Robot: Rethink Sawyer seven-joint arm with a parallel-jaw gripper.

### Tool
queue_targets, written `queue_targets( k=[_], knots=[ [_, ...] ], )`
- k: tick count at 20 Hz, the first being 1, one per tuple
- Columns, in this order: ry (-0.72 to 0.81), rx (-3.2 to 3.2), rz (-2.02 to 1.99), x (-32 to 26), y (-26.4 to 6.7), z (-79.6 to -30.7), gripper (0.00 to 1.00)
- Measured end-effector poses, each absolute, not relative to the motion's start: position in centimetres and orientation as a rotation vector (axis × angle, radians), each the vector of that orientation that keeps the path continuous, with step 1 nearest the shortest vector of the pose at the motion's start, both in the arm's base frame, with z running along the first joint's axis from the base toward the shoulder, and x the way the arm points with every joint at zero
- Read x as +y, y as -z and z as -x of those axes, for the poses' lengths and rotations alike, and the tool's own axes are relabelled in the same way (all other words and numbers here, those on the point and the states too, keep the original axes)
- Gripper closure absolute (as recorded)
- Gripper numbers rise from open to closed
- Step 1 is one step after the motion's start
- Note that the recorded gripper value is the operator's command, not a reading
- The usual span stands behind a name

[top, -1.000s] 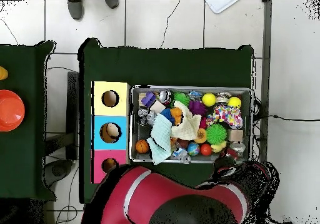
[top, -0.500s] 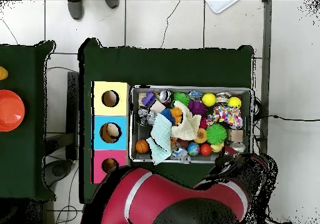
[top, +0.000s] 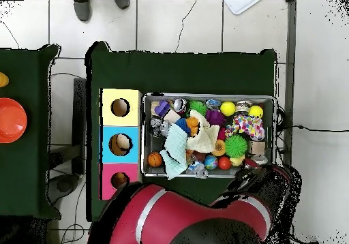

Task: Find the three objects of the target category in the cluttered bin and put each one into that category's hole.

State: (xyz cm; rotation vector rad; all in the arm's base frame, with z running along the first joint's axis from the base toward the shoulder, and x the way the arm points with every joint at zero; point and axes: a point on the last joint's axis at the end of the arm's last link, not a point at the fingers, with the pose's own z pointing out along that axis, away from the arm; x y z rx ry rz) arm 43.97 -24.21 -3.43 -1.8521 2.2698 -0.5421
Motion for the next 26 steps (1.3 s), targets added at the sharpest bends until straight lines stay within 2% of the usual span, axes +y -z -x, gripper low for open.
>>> queue_targets(
  k=[14, 26],
  knots=[
    [0.483, 2.36, 1.776, -23.8, 3.2, -44.4, 0.0],
    [0.474, 2.381, 1.755, -20.9, 3.0, -45.6, 0.0]
  ],
)
